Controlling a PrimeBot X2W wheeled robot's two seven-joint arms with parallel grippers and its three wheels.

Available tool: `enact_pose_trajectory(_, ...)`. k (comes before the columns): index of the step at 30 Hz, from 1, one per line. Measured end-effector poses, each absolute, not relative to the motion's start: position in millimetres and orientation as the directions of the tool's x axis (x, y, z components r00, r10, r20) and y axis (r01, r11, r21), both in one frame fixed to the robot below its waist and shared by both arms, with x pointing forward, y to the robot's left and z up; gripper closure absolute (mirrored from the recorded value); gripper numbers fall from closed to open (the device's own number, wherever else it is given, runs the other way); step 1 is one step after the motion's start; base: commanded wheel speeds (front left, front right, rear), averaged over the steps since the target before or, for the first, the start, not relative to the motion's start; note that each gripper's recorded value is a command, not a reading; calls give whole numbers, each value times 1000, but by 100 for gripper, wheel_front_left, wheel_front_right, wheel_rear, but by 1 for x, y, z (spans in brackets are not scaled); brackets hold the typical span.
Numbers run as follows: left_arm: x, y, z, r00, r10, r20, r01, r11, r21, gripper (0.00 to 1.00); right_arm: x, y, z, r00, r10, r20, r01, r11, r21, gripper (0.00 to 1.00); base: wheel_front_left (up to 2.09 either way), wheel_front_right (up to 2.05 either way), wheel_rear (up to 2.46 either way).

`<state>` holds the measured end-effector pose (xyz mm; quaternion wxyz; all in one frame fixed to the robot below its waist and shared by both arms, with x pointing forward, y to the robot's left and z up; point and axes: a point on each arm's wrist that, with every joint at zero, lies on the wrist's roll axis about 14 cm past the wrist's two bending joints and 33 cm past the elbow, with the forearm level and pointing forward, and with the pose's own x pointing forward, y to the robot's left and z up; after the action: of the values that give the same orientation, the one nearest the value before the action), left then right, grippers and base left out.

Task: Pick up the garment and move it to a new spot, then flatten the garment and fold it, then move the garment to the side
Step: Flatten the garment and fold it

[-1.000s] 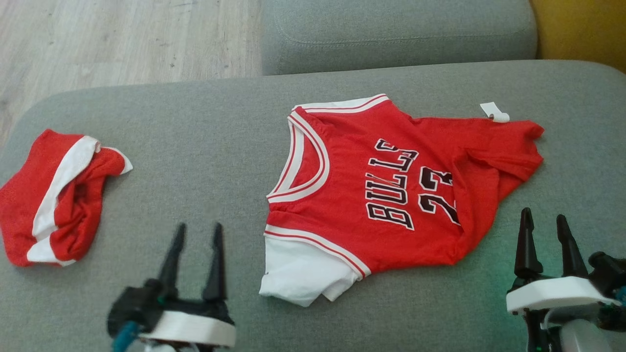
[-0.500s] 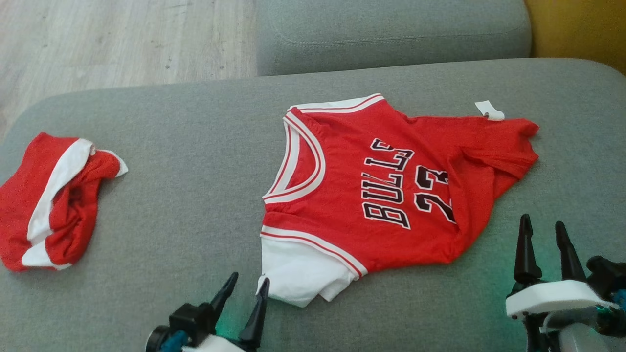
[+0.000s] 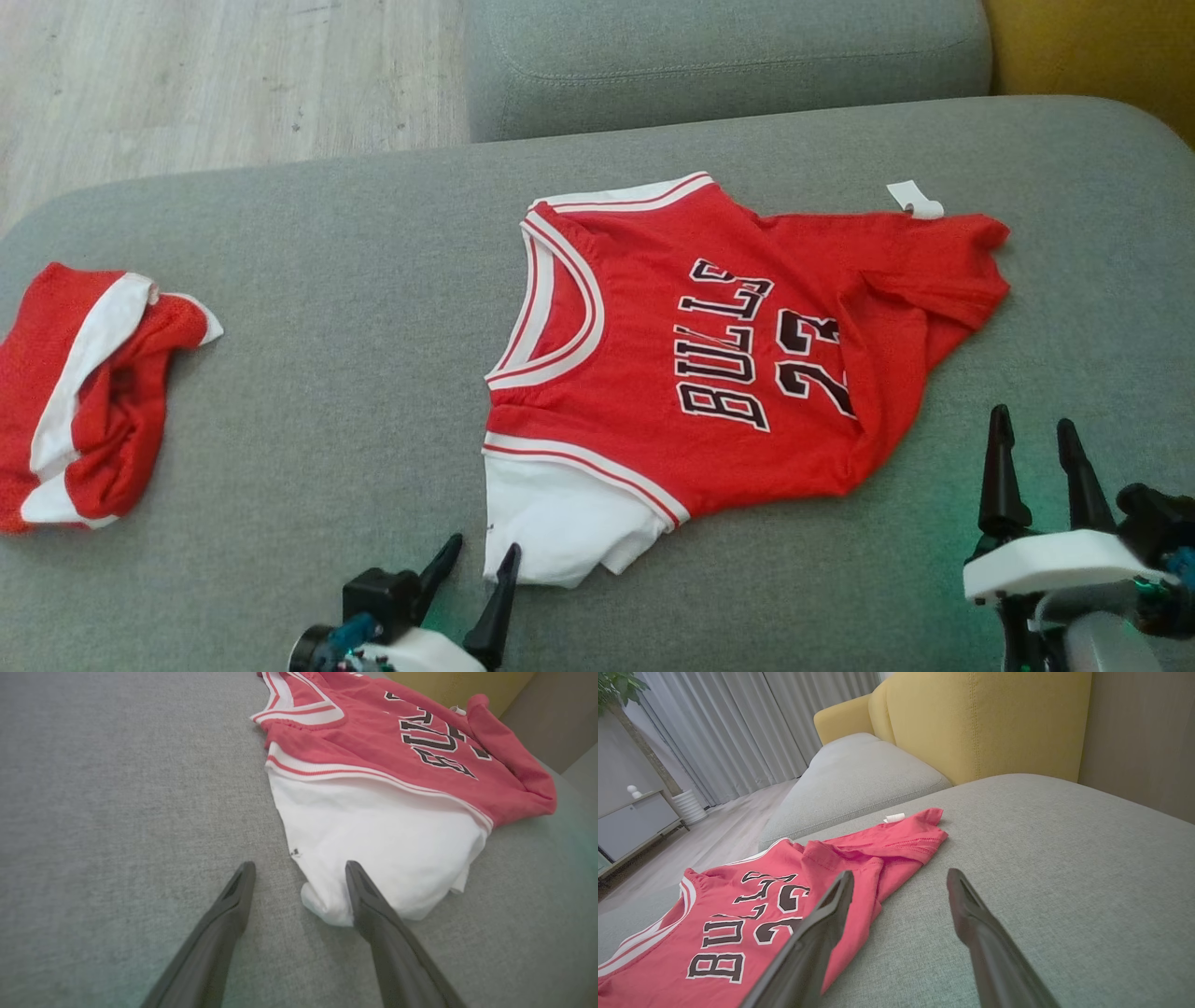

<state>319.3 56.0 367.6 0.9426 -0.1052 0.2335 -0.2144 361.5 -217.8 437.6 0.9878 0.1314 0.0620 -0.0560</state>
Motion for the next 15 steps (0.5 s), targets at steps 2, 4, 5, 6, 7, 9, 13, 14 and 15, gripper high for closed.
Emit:
enact_pose_trajectory(2,320,54,367,792,-460,-402,361,883,-298,0,362,-218,438,986,-94,-137,126,959,252,0,0,0,0)
enact_pose_trajectory(4,320,52,366,787,-464,-407,362,881,-305,0,363,-218,439,987,-94,-133,125,959,253,0,0,0,0)
enact_pose_trajectory(5,319,50,365,781,-469,-413,365,879,-308,0,363,-218,439,987,-93,-133,125,959,253,0,0,0,0)
enact_pose_trajectory(6,318,48,365,774,-477,-416,371,875,-312,0,363,-218,439,986,-94,-134,125,959,253,0,0,0,0)
enact_pose_trajectory(7,318,45,364,768,-484,-419,376,871,-316,0,363,-218,438,986,-94,-136,126,959,253,0,0,0,0)
enact_pose_trajectory(9,316,41,364,755,-499,-426,388,863,-323,0,363,-217,436,986,-93,-142,127,959,252,0,0,0,0)
enact_pose_trajectory(13,314,34,364,735,-523,-431,410,850,-332,0,363,-217,433,984,-92,-152,128,960,249,0,0,0,0)
enact_pose_trajectory(14,314,33,364,728,-530,-435,416,846,-334,26,363,-217,432,984,-90,-154,126,961,245,0,0,0,0)
enact_pose_trajectory(15,313,31,364,724,-537,-433,424,841,-336,84,363,-216,431,984,-88,-158,125,962,243,0,0,0,0)
